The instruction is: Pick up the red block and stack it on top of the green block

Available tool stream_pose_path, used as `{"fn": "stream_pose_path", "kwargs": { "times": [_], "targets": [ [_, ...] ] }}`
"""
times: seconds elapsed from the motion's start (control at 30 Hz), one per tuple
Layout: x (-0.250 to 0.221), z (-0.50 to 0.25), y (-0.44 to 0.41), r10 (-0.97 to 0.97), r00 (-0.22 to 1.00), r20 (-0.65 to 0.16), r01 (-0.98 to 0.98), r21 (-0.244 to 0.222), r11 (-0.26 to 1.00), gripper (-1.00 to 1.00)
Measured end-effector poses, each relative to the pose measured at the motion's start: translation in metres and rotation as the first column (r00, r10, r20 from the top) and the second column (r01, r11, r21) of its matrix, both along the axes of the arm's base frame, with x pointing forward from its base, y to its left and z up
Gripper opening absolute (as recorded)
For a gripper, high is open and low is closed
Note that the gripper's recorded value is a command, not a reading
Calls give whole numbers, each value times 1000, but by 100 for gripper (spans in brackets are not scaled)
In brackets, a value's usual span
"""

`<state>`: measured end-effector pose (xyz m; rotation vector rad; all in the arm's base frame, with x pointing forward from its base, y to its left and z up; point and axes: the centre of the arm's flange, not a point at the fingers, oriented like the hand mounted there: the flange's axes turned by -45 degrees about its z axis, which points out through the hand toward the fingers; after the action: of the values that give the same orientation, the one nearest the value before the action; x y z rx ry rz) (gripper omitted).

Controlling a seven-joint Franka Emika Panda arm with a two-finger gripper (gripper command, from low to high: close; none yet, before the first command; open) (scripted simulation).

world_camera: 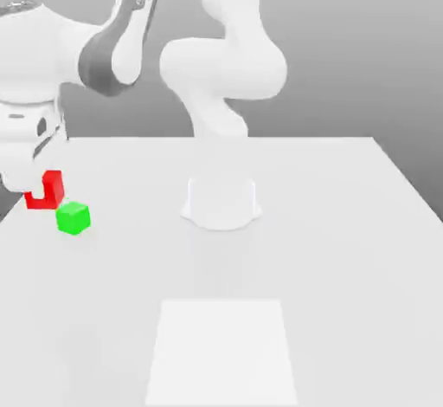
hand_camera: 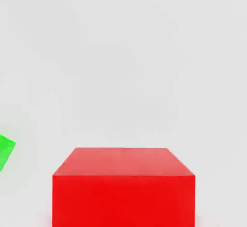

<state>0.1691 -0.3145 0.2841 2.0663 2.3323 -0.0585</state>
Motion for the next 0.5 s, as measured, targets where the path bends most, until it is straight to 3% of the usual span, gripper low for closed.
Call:
{"fn": "stream_pose_path", "kwargs": {
  "times": [0.27,0.5],
  "targets": [
    [-104,-30,-13,244,970,0,-243,38,969,-100],
    [-118,-74,-14,283,959,12,-284,44,958,-100]
  ]
}}
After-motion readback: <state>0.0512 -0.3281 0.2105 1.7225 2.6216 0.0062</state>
